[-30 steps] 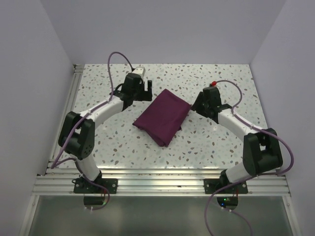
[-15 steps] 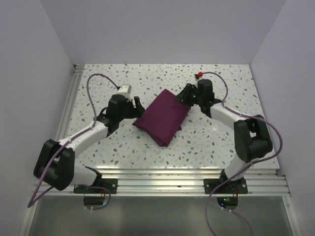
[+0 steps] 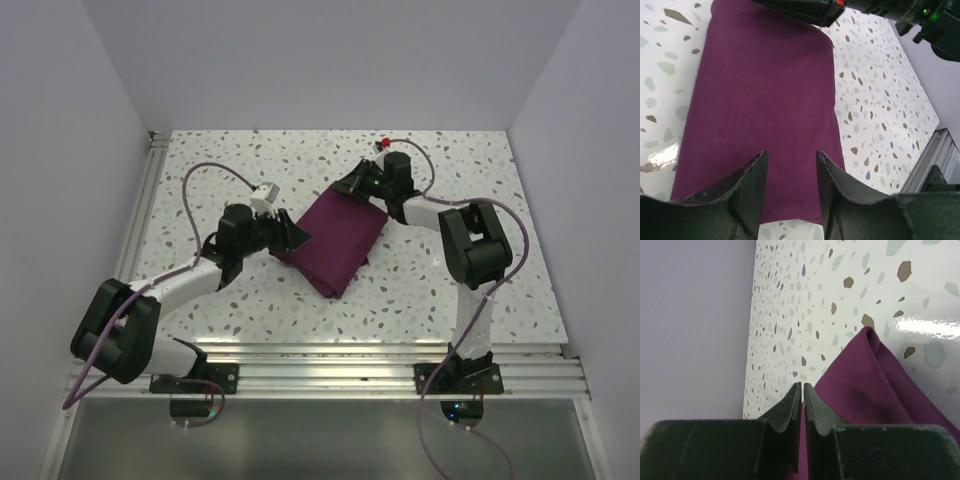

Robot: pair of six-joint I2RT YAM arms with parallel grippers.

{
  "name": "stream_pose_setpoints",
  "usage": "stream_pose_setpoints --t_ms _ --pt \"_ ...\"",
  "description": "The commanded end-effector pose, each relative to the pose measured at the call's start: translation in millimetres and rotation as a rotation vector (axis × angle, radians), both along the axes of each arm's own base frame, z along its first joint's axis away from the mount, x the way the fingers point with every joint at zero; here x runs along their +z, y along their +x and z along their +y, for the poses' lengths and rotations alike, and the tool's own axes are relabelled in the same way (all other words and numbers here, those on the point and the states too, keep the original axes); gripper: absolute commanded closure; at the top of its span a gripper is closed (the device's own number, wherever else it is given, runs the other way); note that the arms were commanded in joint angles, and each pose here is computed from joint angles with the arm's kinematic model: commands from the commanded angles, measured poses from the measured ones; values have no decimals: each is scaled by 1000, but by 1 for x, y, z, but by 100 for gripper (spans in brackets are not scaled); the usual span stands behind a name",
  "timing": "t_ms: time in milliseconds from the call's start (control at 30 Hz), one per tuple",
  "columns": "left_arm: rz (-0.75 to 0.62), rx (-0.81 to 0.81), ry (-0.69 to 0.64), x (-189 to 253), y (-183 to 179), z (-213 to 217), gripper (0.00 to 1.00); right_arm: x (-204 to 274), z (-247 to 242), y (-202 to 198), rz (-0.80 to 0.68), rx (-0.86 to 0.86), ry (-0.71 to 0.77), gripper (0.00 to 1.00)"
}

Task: Prepare the surgical pack

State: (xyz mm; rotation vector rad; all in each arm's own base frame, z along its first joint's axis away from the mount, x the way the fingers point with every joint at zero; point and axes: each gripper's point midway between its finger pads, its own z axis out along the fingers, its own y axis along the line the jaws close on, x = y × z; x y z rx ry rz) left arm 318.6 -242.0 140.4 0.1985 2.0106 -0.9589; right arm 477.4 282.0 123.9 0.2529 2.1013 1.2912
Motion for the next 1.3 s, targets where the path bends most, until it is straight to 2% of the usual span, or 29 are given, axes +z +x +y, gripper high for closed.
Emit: stream_pose_setpoints --t_ms 0,133,267,433,467,533,567,633,667,733,767,800,867,900,933,967,1000,1033,1067,1133,1167,1267 --pt "-31 -81 -72 5 -5 -16 55 20 12 16 -71 23 58 91" --pt "21 -71 -85 -19 -13 -14 60 -3 12 28 -36 16 54 91" --pt "71 -11 -76 -46 -27 0 60 -19 5 40 -12 -14 82 92" --pt "44 42 -15 -44 -26 13 59 -17 -6 51 -15 -36 99 91" --pt "5 50 -18 -30 -23 14 59 -11 -8 52 -28 -31 100 90" --pt "-13 82 24 -26 -21 23 53 5 -14 53 -68 -24 85 89" --pt "-56 96 19 -10 -19 26 51 27 -17 51 -110 -21 83 85" --pt "-78 143 62 -5 -17 37 42 39 -25 48 -143 -21 32 80" --pt "-113 162 58 7 -18 42 39 66 -29 42 -194 -22 22 75" --pt "-158 227 83 21 -17 56 33 71 -37 29 -225 -26 -45 59" --pt "-167 241 92 22 -18 61 31 96 -42 20 -281 -29 -58 54" --pt "-183 274 106 24 -17 68 28 103 -48 13 -319 -38 -97 43" --pt "-211 293 103 31 -23 75 22 93 -59 -6 -313 -54 -152 35" --pt "-226 322 114 33 -23 81 17 120 -68 -19 -400 -65 -189 31" --pt "-257 341 103 41 -25 86 14 99 -78 -31 -366 -94 -240 19" --pt "-262 346 111 38 -28 89 12 105 -85 -40 -396 -110 -258 15" --pt "-273 354 110 40 -29 91 3 107 -91 -49 -432 -116 -297 11" --pt "-302 361 100 47 -33 95 0 128 -105 -61 -481 -175 -319 7" --pt "-302 359 101 43 -36 96 0 109 -112 -75 -454 -183 -351 5" --pt "-325 357 80 48 -40 97 0 123 -128 -97 -514 -223 -399 4" --pt "-325 354 79 45 -42 97 0 103 -138 -108 -485 -248 -438 4" --pt "-341 350 70 44 -49 100 0 95 -155 -142 -529 -279 -470 3"
